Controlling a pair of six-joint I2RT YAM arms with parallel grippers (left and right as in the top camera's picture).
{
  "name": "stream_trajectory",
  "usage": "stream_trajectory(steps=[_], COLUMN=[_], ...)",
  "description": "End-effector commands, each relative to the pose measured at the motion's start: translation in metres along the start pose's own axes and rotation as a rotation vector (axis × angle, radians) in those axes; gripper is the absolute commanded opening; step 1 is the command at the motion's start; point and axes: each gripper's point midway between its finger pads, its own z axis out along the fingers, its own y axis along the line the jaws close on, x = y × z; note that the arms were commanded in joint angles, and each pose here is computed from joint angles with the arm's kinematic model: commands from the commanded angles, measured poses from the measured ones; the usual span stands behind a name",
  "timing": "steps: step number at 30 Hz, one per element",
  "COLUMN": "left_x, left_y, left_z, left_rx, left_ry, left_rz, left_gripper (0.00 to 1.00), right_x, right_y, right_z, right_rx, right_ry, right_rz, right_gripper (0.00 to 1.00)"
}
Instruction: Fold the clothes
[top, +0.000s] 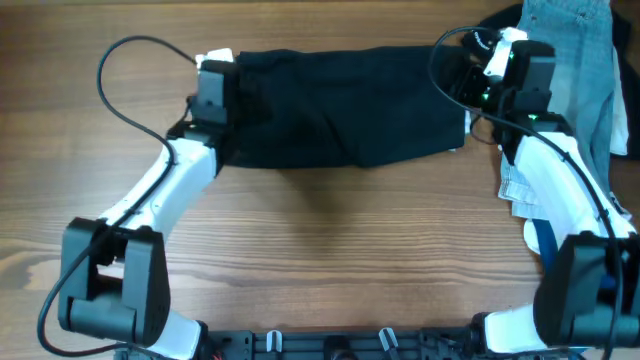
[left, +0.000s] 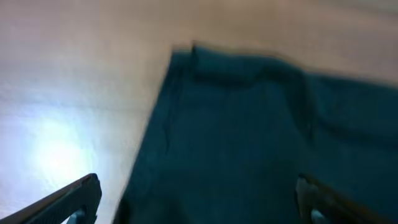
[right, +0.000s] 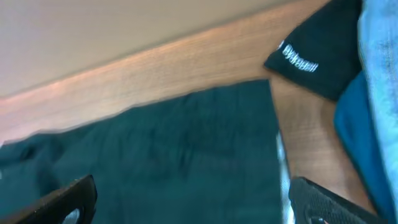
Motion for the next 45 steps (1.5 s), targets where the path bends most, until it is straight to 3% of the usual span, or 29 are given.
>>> stream_trajectory(steps=[1,2,4,6,7,9,14,18,22,25,26,27,31,33,34,41,43,45], left_x=[0.032,0.041,0.062,0.078,0.095,0.132,0.159,0.154,0.123,0.095,0.083,0.059,-0.015,-0.021,-0.018,0.045,0.057,0.069], left_y=[-0.015,-0.013,-0.007,0.003,0.012,0.049,0.066,0.078,0.100,0.074,0.062,0.050,0.042,0.038,0.039,0.052,0.056,0.059], left_z=[-0.005,-0.004,0.010,0.022,0.030,0.036,0.036,0.030,-0.006,-0.027,-0.034,-0.047,-0.061,-0.044,-0.036,0.013,0.021,0.030], left_rx=[0.154,0.147,0.121,0.072,0.027,-0.201,-0.289,-0.313,-0.323,-0.144,-0.078,-0.018,0.069,0.148,0.174,0.338,0.333,0.322], left_ry=[0.176,0.209,0.270,0.311,0.360,0.458,0.539,0.543,0.512,0.478,0.455,0.385,0.102,0.079,0.089,0.291,0.326,0.359], left_rz=[0.010,0.013,0.014,0.019,0.020,-0.128,-0.148,-0.169,-0.217,-0.175,-0.153,-0.130,-0.014,0.051,0.058,0.130,0.123,0.116], left_gripper=[0.86,0.78,0.22,0.04,0.04,0.04,0.04,0.04,0.04,0.06,0.09,0.24,0.59,0.73,0.74,0.57,0.44,0.20], right_x=[0.038,0.044,0.045,0.048,0.050,0.049,0.048,0.049,0.051,0.053,0.053,0.053,0.053,0.053,0.053,0.059,0.067,0.077], right_y=[0.010,0.008,0.008,0.007,0.007,0.006,0.002,-0.002,-0.002,-0.003,-0.003,-0.003,-0.002,-0.002,-0.002,-0.003,-0.002,-0.001], right_z=[0.001,0.001,0.001,0.001,0.000,0.000,0.002,0.002,0.001,0.001,0.001,0.001,0.001,0.001,0.001,0.004,0.013,0.023], right_rx=[-0.078,-0.072,-0.071,-0.068,-0.066,-0.062,-0.034,-0.015,-0.012,-0.009,-0.006,-0.006,-0.014,-0.015,-0.015,-0.018,-0.019,-0.021], right_ry=[0.159,0.181,0.185,0.197,0.203,0.202,0.192,0.195,0.206,0.212,0.211,0.212,0.211,0.212,0.214,0.232,0.256,0.279], right_rz=[0.011,0.017,0.019,0.025,0.027,0.026,0.055,0.058,0.060,0.060,0.060,0.060,0.050,0.050,0.050,0.058,0.056,0.052], right_gripper=[0.90,0.88,0.88,0.85,0.84,0.82,0.75,0.76,0.76,0.77,0.79,0.82,0.88,0.90,0.90,0.91,0.90,0.90])
